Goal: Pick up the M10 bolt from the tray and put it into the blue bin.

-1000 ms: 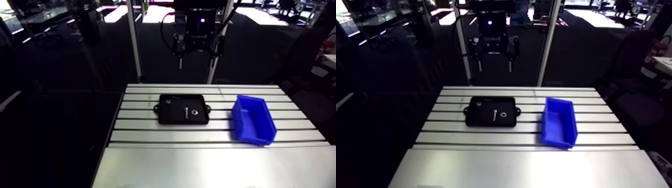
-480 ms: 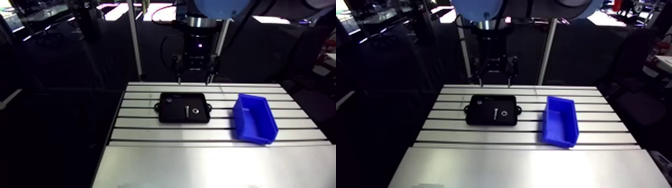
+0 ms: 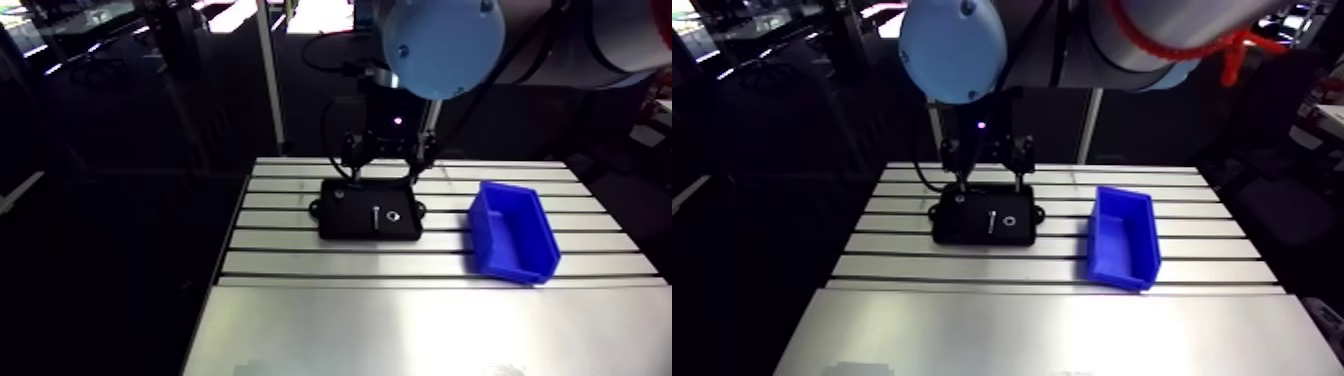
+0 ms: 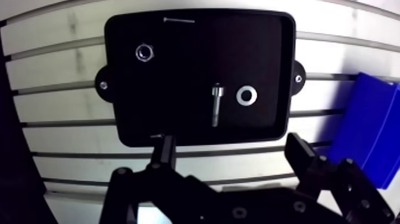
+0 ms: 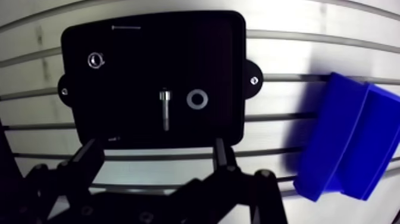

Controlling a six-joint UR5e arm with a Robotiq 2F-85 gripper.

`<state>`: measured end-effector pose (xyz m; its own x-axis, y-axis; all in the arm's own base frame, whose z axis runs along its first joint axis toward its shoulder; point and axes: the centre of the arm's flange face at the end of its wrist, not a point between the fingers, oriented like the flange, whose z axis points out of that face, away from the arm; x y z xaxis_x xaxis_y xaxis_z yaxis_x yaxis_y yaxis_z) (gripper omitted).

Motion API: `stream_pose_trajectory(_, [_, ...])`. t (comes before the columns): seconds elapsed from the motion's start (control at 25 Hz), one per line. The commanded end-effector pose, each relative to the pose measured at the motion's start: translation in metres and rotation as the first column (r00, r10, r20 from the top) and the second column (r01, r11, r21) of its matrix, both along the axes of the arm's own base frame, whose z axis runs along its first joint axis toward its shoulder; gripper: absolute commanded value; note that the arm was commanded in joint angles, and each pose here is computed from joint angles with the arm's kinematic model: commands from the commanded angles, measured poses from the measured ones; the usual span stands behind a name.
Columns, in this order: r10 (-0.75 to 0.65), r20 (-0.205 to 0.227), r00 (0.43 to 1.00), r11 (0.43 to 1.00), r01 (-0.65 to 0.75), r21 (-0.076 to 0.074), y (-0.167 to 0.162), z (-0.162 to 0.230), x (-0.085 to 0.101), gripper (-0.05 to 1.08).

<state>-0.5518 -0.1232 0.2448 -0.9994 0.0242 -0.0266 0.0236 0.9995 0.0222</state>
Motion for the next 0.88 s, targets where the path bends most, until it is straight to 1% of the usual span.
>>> stream_pose_trajectory(0.04, [0.019,-0.006,1.000,1.000,-0.019,-0.003,-0.001,-0.021,0.002,0.01])
stream_pose_trajectory(0.24, [0.016,0.020,1.000,1.000,-0.016,-0.005,0.000,-0.038,0.002,0.01])
stream_pose_trajectory(0.36, [0.017,0.031,0.999,1.000,-0.017,-0.004,-0.001,-0.044,0.001,0.01])
stream_pose_trajectory(0.44, [0.014,0.046,0.999,1.000,-0.014,-0.005,0.000,-0.053,-0.001,0.01])
stream_pose_trajectory(0.56, [0.013,0.056,0.998,1.000,-0.012,-0.005,0.000,-0.059,-0.003,0.01])
stream_pose_trajectory(0.88, [0.013,0.062,0.998,1.000,-0.012,-0.008,-0.002,-0.062,-0.005,0.01])
